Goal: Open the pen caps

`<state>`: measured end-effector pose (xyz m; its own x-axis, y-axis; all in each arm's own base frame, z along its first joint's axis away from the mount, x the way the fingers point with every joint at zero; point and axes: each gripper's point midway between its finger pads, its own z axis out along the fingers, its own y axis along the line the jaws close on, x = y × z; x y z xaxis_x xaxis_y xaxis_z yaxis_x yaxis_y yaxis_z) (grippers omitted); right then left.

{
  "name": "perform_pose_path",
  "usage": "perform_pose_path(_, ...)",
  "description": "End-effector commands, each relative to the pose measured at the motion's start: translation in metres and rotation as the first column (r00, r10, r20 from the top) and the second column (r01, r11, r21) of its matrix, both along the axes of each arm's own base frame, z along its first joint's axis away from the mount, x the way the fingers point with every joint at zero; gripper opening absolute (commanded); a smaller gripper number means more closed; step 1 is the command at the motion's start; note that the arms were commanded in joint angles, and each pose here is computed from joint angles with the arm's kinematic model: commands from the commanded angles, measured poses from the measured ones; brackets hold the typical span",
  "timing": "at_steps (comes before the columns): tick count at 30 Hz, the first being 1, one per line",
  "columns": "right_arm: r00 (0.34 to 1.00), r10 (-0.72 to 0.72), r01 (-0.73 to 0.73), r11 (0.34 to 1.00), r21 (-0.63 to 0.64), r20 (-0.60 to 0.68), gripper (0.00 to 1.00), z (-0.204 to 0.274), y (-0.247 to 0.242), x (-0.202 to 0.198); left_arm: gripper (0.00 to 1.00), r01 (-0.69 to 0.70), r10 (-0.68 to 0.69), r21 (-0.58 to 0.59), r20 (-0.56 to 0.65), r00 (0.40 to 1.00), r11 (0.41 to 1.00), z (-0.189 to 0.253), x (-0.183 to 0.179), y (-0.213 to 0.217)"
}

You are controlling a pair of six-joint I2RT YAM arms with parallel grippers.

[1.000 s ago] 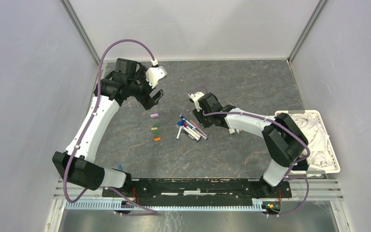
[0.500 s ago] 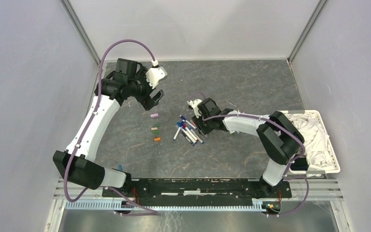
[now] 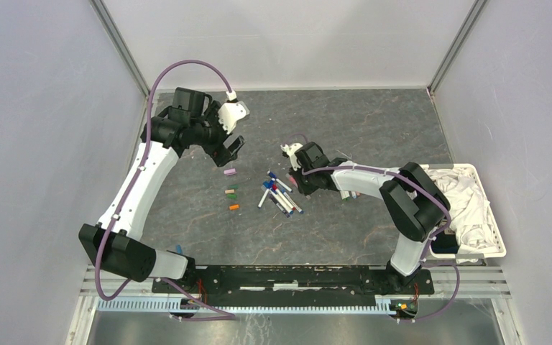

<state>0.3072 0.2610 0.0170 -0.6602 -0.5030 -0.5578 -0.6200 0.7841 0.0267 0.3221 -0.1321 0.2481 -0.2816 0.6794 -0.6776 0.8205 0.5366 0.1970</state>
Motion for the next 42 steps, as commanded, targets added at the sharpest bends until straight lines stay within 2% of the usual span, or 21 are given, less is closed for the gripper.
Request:
perform_pose_path(1, 0.999, -0.035, 0.036, 0.999, -0.002, 0.015, 0.06, 0.004, -0.013, 0.01, 1.0, 0.08, -0.081, -0.024, -0.034, 0.996, 0.997, -0.005, -0.011, -0.009)
perform_pose_path(2, 1.0, -0.022, 0.022, 0.999, 0.027, 0.01, 0.01, 0.009, -0.009, 0.009, 1.0, 0.1, -0.101, -0.029, -0.042, 0.994, 0.995, -0.008, -0.014, -0.011)
perform_pose_path(5, 1.0, 0.021, -0.022, 0.993, 0.119, 0.012, 0.0, 0.033, 0.004, 0.007, 1.0, 0.212, -0.215, -0.062, -0.054, 0.975, 0.975, -0.017, -0.032, -0.02)
perform_pose_path(8, 0.996, 0.094, -0.089, 0.971, 0.222, -0.011, 0.0, 0.062, 0.022, 0.001, 1.0, 0.389, -0.392, -0.092, -0.016, 0.92, 0.917, -0.026, -0.059, -0.031)
perform_pose_path(11, 0.976, 0.208, -0.173, 0.914, 0.368, -0.058, 0.0, 0.093, 0.047, -0.016, 1.0, 0.495, -0.493, -0.093, 0.044, 0.869, 0.864, -0.024, -0.072, -0.04)
perform_pose_path(14, 0.934, 0.339, -0.242, 0.835, 0.495, -0.115, 0.0, 0.116, 0.069, -0.04, 1.0, 0.571, -0.569, -0.062, 0.045, 0.821, 0.819, -0.024, -0.078, -0.05)
perform_pose_path(19, 0.866, 0.481, -0.297, 0.718, 0.63, -0.139, 0.0, 0.146, 0.093, -0.071, 1.0, 0.69, -0.691, 0.037, 0.016, 0.723, 0.723, -0.043, -0.092, -0.065)
perform_pose_path(25, 0.806, 0.569, -0.313, 0.646, 0.696, -0.165, 0.0, 0.156, 0.102, -0.09, 0.99, 0.731, -0.738, 0.14, -0.005, 0.675, 0.668, -0.062, -0.09, -0.071)
perform_pose_path(29, 0.784, 0.597, -0.309, 0.61, 0.729, -0.168, 0.0, 0.161, 0.105, -0.097, 0.88, 0.754, -0.762, 0.177, -0.031, 0.647, 0.633, -0.073, -0.091, -0.073)
perform_pose_path(36, 0.771, 0.61, -0.303, 0.604, 0.737, -0.183, 0.0, 0.157, 0.106, -0.099, 0.65, 0.767, -0.777, 0.222, -0.06, 0.627, 0.602, -0.085, -0.09, -0.073)
perform_pose_path(42, 0.763, 0.618, -0.298, 0.596, 0.745, -0.188, 0.0, 0.157, 0.108, -0.099, 0.35, 0.774, -0.783, 0.245, -0.082, 0.616, 0.583, -0.09, -0.093, -0.075)
